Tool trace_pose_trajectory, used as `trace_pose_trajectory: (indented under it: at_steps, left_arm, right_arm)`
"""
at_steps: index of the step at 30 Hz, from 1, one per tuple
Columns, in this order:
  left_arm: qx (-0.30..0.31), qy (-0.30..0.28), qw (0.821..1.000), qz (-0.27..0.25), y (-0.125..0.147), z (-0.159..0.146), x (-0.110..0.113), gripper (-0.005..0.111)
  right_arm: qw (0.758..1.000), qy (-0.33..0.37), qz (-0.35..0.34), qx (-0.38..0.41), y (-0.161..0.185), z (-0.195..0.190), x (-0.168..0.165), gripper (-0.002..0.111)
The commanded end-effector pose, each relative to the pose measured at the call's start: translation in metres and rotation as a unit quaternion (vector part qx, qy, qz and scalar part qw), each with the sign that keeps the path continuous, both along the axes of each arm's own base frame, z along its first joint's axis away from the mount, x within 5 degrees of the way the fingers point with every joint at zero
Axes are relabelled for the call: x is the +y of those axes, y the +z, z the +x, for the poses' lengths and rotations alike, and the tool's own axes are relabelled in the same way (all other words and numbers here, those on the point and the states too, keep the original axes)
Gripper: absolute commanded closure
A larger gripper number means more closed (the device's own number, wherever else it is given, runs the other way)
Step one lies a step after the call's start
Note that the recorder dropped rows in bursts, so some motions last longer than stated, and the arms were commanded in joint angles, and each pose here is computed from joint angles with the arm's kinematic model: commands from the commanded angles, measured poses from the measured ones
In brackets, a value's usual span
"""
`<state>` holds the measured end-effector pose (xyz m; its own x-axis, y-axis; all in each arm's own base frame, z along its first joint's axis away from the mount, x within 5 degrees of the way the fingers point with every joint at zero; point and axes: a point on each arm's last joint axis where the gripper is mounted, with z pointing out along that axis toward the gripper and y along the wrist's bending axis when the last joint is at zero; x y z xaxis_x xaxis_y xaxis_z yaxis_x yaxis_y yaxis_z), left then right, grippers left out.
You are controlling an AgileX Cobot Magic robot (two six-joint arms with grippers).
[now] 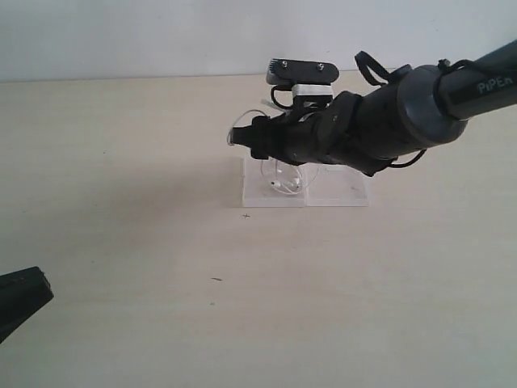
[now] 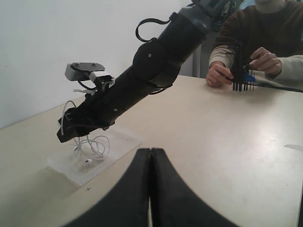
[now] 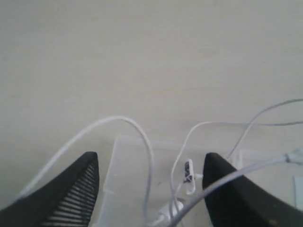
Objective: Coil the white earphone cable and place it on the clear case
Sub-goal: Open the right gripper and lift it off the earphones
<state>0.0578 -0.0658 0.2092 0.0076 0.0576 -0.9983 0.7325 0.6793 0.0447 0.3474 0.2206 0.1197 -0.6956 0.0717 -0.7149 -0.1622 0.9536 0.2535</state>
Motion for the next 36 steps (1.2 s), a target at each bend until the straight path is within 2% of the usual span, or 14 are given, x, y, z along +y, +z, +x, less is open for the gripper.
trace_pose_trajectory:
  at_steps: [1, 5, 16, 18, 21, 28, 31, 33, 36]
  left_arm:
    - [-0.001, 0.003, 1.000, -0.004, 0.000, 0.000, 0.000, 0.107]
    - [-0.001, 0.003, 1.000, -0.004, 0.000, 0.000, 0.000, 0.107]
    - [-0.001, 0.003, 1.000, -0.004, 0.000, 0.000, 0.000, 0.107]
    - [-0.001, 0.003, 1.000, -0.004, 0.000, 0.000, 0.000, 0.107]
    - [-0.001, 0.003, 1.000, -0.004, 0.000, 0.000, 0.000, 0.107]
    - [-0.001, 0.003, 1.000, -0.004, 0.000, 0.000, 0.000, 0.107]
    - [-0.001, 0.003, 1.000, -0.004, 0.000, 0.000, 0.000, 0.107]
    - [-0.001, 0.003, 1.000, -0.004, 0.000, 0.000, 0.000, 0.107]
    - [-0.001, 0.003, 1.000, -0.004, 0.000, 0.000, 0.000, 0.107]
  right_arm:
    - [0.999, -0.016, 0.014, 0.029, 0.002, 0.006, -0.014, 0.047]
    - [0.997, -0.013, 0.018, 0.071, -0.002, 0.010, -0.029, 0.047]
    - [0.993, 0.010, 0.025, 0.111, 0.012, 0.016, -0.056, 0.045]
    - [0.991, 0.044, 0.023, 0.126, 0.017, 0.017, -0.053, 0.040]
    - [0.984, 0.082, 0.025, 0.157, 0.036, 0.029, -0.055, 0.040]
    - [0.966, 0.071, -0.104, 0.226, 0.044, 0.030, -0.075, 0.041]
    - [0.964, 0.083, -0.111, 0.226, 0.044, 0.029, -0.075, 0.041]
    - [0.955, 0.108, -0.142, 0.238, 0.049, 0.030, -0.076, 0.041]
    - [0.963, 0.086, -0.131, 0.218, 0.061, 0.044, -0.073, 0.041]
